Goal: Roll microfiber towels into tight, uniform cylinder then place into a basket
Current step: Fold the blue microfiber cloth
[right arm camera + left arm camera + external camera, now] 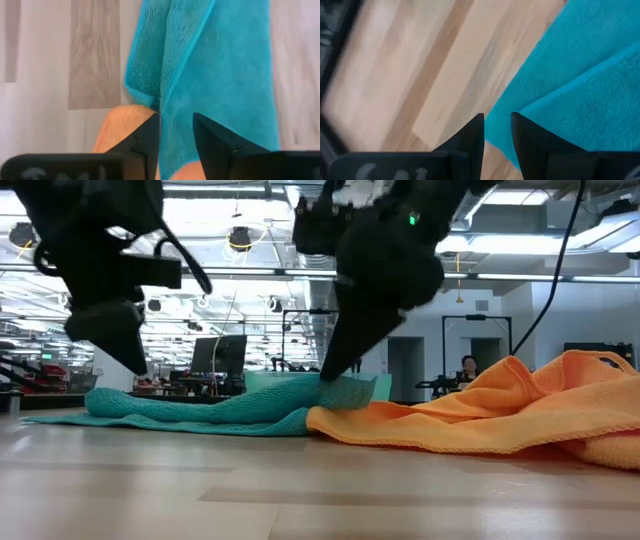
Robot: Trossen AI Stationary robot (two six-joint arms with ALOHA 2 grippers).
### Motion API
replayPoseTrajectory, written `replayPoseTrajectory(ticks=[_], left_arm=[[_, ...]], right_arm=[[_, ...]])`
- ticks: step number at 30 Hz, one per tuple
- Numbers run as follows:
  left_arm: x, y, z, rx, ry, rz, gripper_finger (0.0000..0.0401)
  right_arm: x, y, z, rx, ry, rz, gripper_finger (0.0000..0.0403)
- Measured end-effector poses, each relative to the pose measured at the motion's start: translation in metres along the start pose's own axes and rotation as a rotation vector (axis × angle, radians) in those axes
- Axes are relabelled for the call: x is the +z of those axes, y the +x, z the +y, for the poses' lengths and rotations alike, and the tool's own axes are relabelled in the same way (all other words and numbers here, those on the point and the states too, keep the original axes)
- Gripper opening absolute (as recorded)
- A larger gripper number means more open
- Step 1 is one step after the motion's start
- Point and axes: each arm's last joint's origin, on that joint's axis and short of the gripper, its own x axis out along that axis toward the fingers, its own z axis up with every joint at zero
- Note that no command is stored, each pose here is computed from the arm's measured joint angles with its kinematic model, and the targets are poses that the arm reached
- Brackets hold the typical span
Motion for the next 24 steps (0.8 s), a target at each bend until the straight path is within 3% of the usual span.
replayPoseTrajectory(ticks=[7,13,24], left_arm=[[0.010,0.010,0.006,-0.091,-0.079,0.089,0.0088],[0.013,0.014,0.007,-0.172,-0.219,0.171,0.0088],[0.013,0.013,0.005,-0.228,-0.299,0.229,0.0088]], right_arm=[[0.002,-0.054,-0.014,-0.009,-0.010,0.034,0.0156],[-0.002,-0.090,-0.025,-0.075,-0.014,0.021,0.0144],[-0.011,-0.079,-0.012,-0.103,-0.071,0.093,0.0127]])
